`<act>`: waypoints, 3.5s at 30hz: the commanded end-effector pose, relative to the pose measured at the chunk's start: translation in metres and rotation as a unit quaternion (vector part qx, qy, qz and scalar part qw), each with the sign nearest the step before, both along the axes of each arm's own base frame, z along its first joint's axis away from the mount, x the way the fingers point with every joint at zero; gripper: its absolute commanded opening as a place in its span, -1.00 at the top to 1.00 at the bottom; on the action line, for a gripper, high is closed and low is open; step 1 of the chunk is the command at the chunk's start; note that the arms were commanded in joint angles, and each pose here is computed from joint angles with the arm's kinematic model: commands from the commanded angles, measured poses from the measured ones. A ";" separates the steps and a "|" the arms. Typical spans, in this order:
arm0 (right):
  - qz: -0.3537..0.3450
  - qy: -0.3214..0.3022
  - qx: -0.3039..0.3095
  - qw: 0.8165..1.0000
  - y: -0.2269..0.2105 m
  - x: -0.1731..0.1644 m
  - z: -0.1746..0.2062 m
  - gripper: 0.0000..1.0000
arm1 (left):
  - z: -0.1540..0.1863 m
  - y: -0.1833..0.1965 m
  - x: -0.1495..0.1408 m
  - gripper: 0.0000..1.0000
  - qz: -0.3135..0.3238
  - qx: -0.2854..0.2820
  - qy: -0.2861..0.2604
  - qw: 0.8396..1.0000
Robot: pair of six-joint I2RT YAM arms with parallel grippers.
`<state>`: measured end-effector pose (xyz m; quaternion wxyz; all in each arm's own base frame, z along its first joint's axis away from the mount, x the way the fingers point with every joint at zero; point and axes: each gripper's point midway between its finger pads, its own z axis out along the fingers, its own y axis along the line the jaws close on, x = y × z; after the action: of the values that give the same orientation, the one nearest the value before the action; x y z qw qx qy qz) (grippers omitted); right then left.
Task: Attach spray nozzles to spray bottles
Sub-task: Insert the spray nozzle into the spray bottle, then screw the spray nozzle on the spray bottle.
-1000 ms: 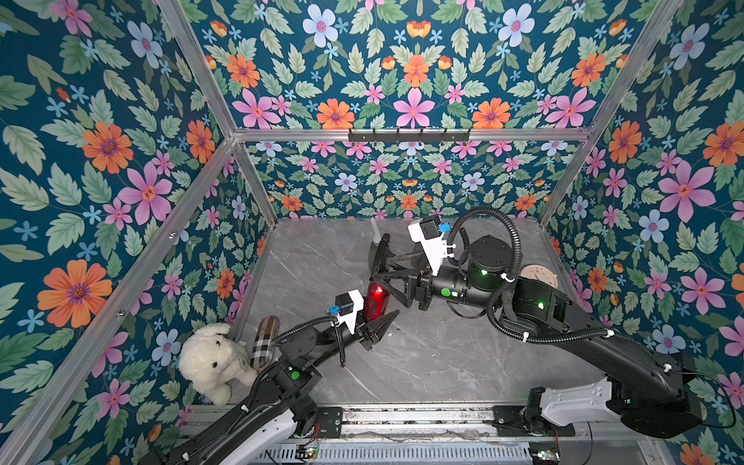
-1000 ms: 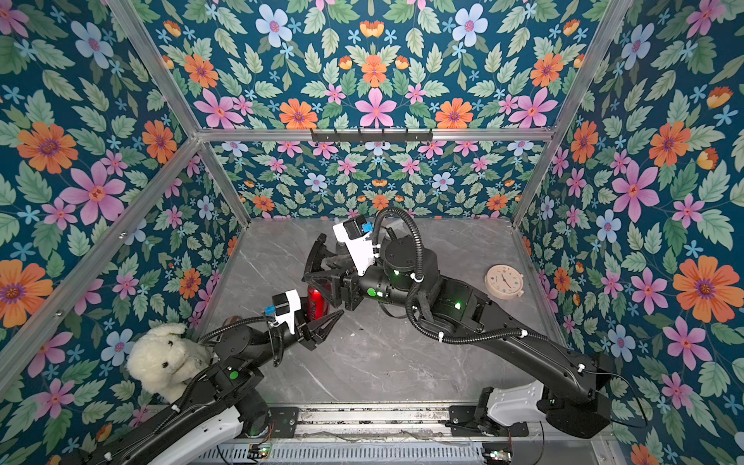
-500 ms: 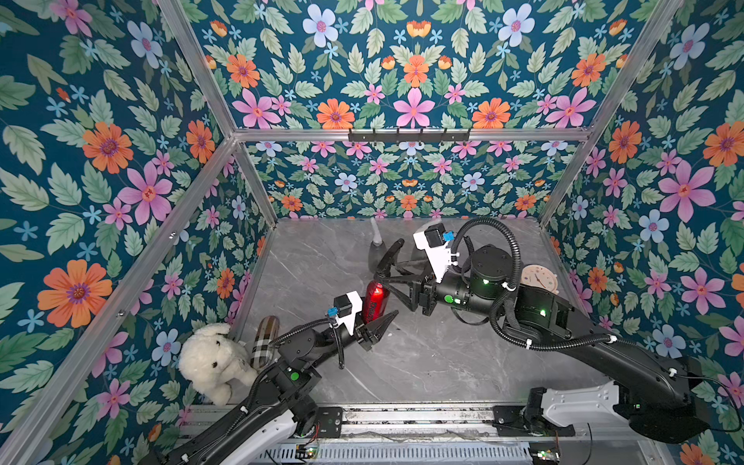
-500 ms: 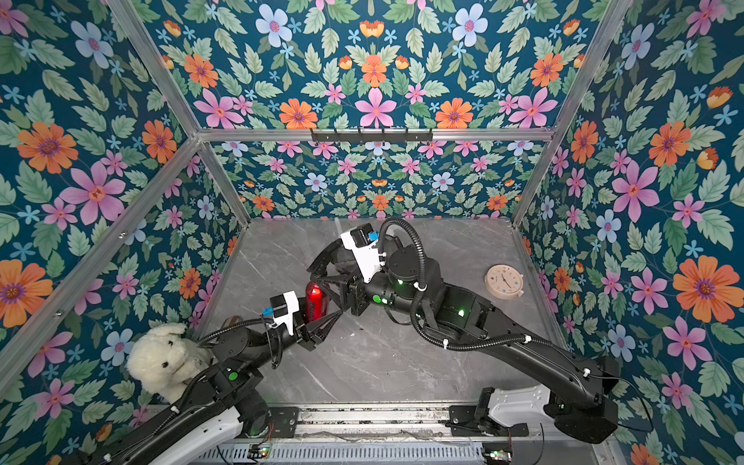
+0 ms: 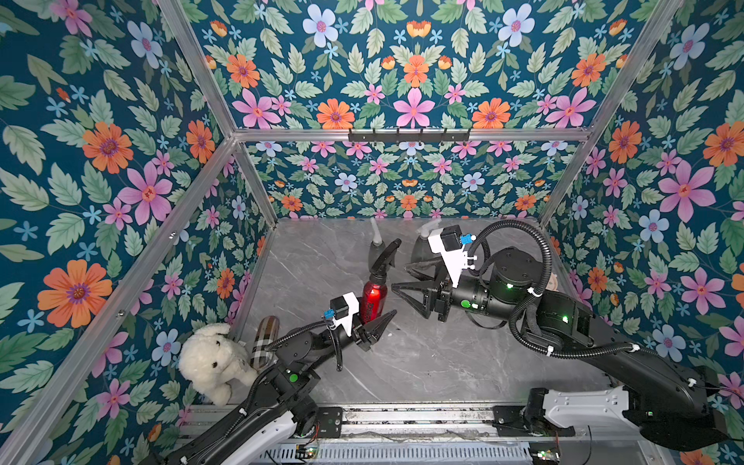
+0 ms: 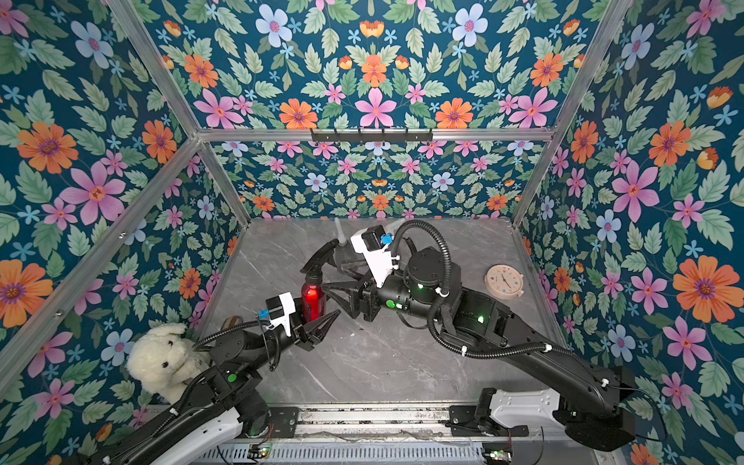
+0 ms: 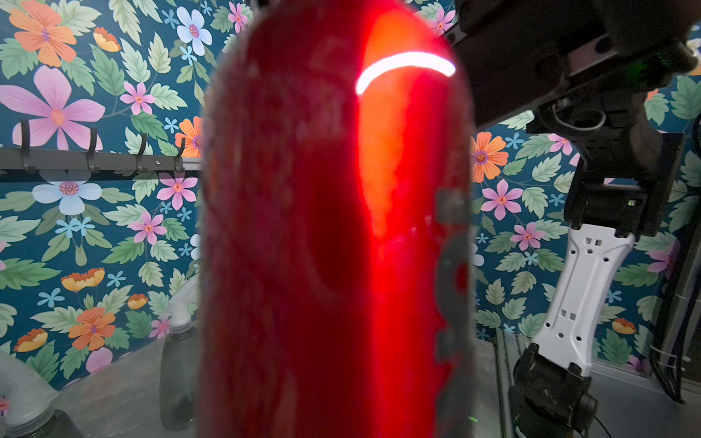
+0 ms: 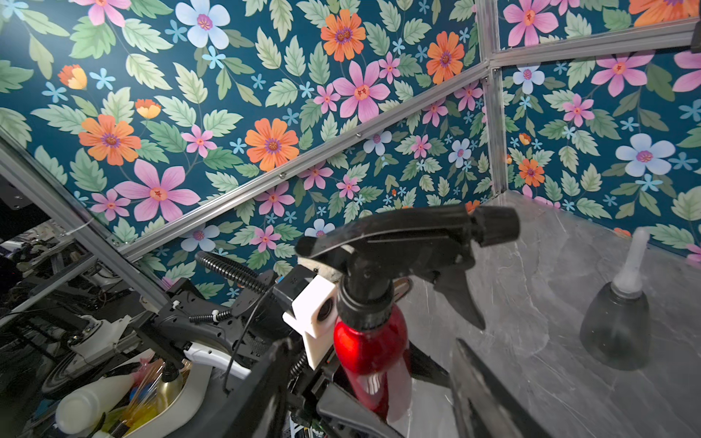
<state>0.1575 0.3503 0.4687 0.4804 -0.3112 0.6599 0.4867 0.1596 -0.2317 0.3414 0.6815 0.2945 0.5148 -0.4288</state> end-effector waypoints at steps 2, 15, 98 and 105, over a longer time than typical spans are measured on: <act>0.044 0.018 0.014 0.999 0.012 -0.011 0.008 -0.28 | 0.012 0.008 0.005 1.00 0.029 -0.023 -0.025 0.999; -0.016 0.054 -0.023 0.998 0.029 0.020 -0.009 -0.09 | 0.008 0.008 0.006 1.00 0.032 -0.017 -0.023 0.999; -0.065 -0.012 -0.146 0.987 0.027 0.030 -0.035 0.41 | 0.007 -0.009 0.005 1.00 -0.008 0.005 -0.004 1.000; -0.078 -0.026 -0.162 0.983 0.037 0.023 -0.032 0.25 | 0.006 -0.009 0.003 1.00 -0.010 0.006 -0.006 1.000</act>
<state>0.1736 0.3936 0.4390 0.4678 -0.3583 0.7290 0.3483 0.1699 -0.2427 0.3325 0.6573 0.2964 0.5433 -0.4300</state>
